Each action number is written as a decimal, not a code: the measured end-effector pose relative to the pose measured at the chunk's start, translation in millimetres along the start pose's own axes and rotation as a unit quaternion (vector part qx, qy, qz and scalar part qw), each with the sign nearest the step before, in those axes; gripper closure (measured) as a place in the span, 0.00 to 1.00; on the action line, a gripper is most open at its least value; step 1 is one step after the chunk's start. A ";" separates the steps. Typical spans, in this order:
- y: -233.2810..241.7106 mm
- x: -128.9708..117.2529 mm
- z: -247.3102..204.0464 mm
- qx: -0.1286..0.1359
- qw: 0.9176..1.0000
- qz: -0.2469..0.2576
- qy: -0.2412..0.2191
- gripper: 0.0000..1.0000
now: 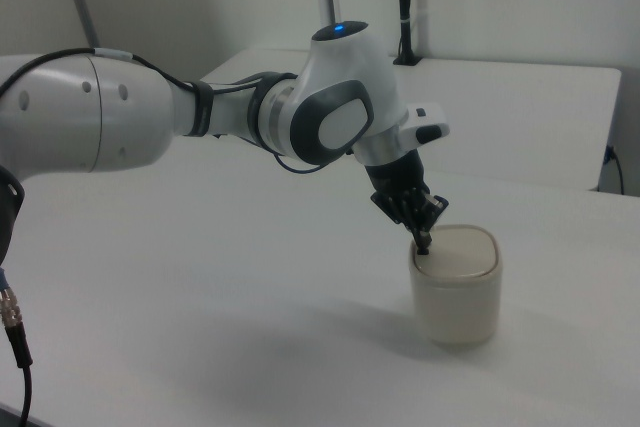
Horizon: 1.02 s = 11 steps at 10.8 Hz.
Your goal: Close the trash bin
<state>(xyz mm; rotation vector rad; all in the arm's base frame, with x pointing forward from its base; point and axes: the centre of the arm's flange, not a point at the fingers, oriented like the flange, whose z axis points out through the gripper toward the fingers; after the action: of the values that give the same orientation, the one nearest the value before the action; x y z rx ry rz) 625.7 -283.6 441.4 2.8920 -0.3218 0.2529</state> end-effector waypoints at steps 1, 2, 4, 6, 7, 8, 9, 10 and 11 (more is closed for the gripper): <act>0.6 0.9 -1.3 0.000 1.000 0.000 0.002 0.99; 1.6 4.3 -7.3 -0.002 1.000 0.001 0.007 0.99; -8.0 17.4 -56.2 0.001 1.000 -0.005 0.011 0.99; -53.9 25.0 -137.7 0.010 0.998 -0.037 0.041 0.99; -85.8 22.1 -164.4 0.017 0.997 -0.061 0.049 0.99; -121.4 17.2 -179.6 0.025 0.995 -0.087 0.044 0.99; -156.1 12.4 -184.5 0.032 0.993 -0.112 0.033 0.99; -195.4 6.4 -187.0 0.038 0.991 -0.129 0.022 0.99; -229.6 0.1 -191.0 0.043 0.990 -0.130 0.016 0.99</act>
<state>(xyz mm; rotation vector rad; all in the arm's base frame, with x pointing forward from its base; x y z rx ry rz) 651.9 -20.1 579.5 2.9683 0.0741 0.2731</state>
